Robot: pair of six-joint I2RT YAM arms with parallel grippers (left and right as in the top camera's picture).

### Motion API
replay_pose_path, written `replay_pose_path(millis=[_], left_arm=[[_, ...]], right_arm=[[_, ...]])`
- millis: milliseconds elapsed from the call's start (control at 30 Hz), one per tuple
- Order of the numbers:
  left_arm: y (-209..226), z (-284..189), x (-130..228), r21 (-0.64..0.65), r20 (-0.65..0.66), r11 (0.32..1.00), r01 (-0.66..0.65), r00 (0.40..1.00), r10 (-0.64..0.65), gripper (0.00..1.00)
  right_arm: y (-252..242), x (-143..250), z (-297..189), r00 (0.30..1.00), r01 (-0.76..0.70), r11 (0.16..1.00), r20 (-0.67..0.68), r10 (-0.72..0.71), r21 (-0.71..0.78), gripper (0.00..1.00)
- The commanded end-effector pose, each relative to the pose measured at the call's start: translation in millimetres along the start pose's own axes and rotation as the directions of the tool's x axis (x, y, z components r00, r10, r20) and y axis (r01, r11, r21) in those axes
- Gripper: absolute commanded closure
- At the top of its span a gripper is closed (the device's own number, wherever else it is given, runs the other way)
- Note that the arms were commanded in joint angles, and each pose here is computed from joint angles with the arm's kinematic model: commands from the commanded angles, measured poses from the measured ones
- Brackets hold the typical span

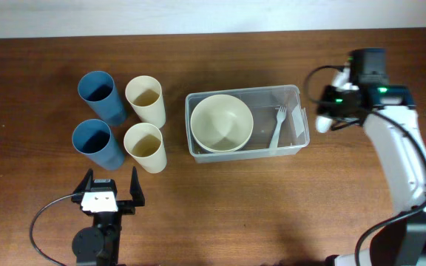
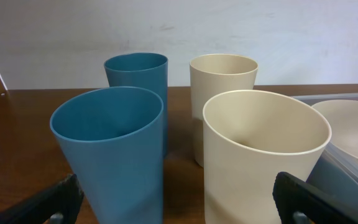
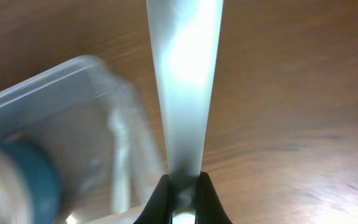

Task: Pack container
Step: 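Lift the spoon with the right gripper and lower it into the container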

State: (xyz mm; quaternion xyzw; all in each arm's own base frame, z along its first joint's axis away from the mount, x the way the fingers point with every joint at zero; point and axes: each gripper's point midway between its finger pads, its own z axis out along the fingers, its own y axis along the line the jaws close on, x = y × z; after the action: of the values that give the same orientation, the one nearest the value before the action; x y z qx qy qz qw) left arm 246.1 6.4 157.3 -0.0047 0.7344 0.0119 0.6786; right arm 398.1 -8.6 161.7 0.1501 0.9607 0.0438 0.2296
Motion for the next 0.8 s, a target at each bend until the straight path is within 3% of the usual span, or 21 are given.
replay_pose_path(millis=[0,233,767], left_arm=[[2,0,2,-0.009,-0.003,1.000,-0.018,1.000,0.018,0.00],[2,0,2,-0.009,-0.003,1.000,-0.018,1.000,0.018,0.00],[2,0,2,-0.009,-0.003,1.000,-0.018,1.000,0.018,0.00]], right_arm=[[37,-4,-11,0.992,0.121,0.991,0.055,-0.118,-0.049,0.96],[63,-2,-5,0.982,0.179,0.981,0.072,-0.173,-0.080,0.96],[81,26,52,0.956,0.281,0.952,-0.056,-0.289,-0.124,0.96]])
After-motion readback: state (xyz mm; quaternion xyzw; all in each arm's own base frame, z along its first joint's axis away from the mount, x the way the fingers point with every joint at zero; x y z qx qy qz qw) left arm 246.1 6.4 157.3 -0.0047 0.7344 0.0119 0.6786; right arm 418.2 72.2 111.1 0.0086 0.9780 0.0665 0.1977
